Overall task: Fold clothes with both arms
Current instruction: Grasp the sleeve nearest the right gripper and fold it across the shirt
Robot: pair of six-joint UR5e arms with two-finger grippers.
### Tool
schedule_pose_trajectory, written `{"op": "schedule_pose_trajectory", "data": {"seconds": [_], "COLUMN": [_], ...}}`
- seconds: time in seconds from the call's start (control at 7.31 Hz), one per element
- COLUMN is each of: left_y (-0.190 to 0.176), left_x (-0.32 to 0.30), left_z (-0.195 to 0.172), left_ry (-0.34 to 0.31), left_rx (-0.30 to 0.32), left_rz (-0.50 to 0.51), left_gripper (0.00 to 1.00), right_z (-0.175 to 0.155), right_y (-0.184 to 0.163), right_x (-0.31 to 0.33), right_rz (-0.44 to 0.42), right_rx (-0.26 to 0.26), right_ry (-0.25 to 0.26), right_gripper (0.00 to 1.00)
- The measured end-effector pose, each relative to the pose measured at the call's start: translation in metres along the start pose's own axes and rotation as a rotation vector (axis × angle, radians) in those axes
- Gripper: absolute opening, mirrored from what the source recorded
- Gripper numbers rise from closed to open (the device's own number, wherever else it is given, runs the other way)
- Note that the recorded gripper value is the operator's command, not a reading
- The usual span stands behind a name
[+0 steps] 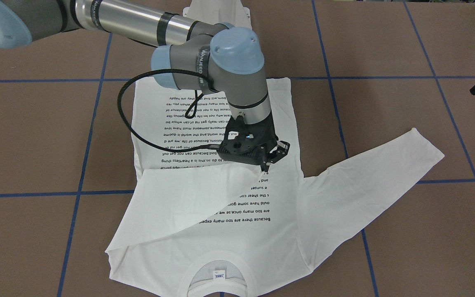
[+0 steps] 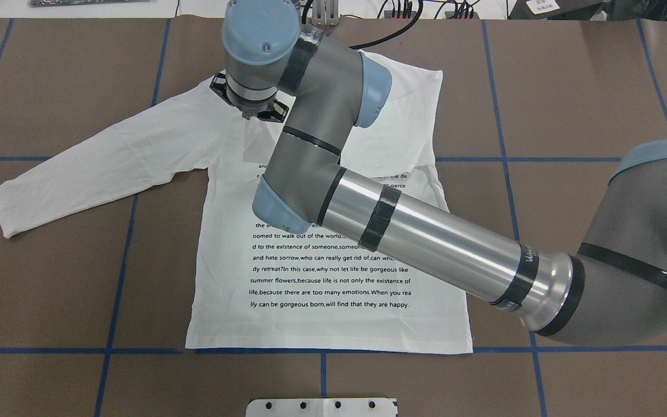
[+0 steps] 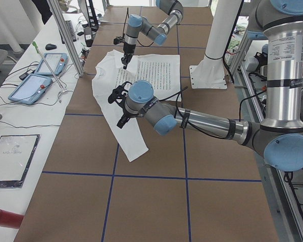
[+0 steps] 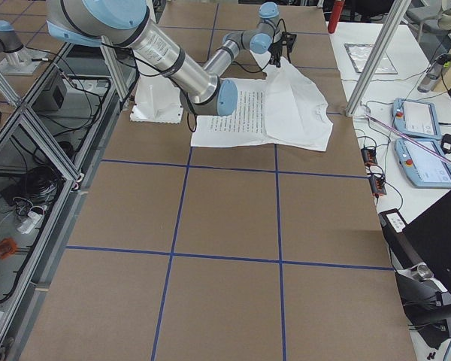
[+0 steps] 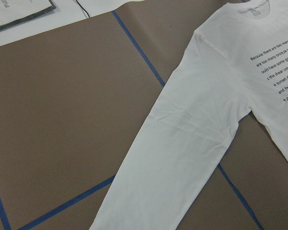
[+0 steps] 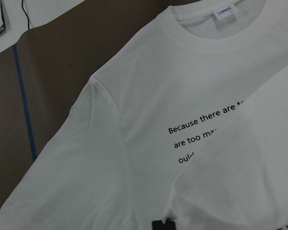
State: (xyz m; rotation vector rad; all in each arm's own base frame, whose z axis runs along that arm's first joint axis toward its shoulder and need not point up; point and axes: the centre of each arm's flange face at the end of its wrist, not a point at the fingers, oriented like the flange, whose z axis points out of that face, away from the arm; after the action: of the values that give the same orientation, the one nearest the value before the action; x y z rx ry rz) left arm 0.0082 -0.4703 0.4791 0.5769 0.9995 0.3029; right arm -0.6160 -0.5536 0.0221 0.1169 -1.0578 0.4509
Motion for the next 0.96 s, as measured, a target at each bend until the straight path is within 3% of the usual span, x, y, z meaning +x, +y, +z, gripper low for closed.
{"op": "schedule_pose_trajectory", "data": {"seconds": [0.27,0.41,0.55,0.68,0.82,0.96], "left_y": [-0.004,-0.004,-0.005,-0.007,-0.011,-0.016], "left_x": [0.002,-0.002,-0.013,-0.025,-0.034,-0.045], "left_z": [0.002,0.006,0.015,0.025,0.033,0.042], "left_ry": [0.003,0.002,0.000,-0.003,-0.006,-0.011], "left_rx": [0.001,-0.007,-0.020,-0.033,-0.041,-0.051], "left_rz": [-0.084,-0.113,-0.138,-0.156,-0.167,-0.181], "left_gripper": [1.00,1.00,1.00,1.00,1.00,1.00], "right_z": [0.018,0.025,0.028,0.029,0.030,0.029], "right_y": [0.023,0.028,0.033,0.043,0.058,0.071], "right_x": [-0.013,-0.014,-0.015,-0.018,-0.023,-0.029], "right_rz": [-0.025,-0.030,-0.034,-0.041,-0.051,-0.060], "right_rx": [0.007,0.013,0.015,0.014,0.019,0.026], "right_ry": [-0.024,-0.030,-0.033,-0.039,-0.046,-0.054], "right_gripper": [0.00,0.07,0.33,0.74,0.95,0.98]}}
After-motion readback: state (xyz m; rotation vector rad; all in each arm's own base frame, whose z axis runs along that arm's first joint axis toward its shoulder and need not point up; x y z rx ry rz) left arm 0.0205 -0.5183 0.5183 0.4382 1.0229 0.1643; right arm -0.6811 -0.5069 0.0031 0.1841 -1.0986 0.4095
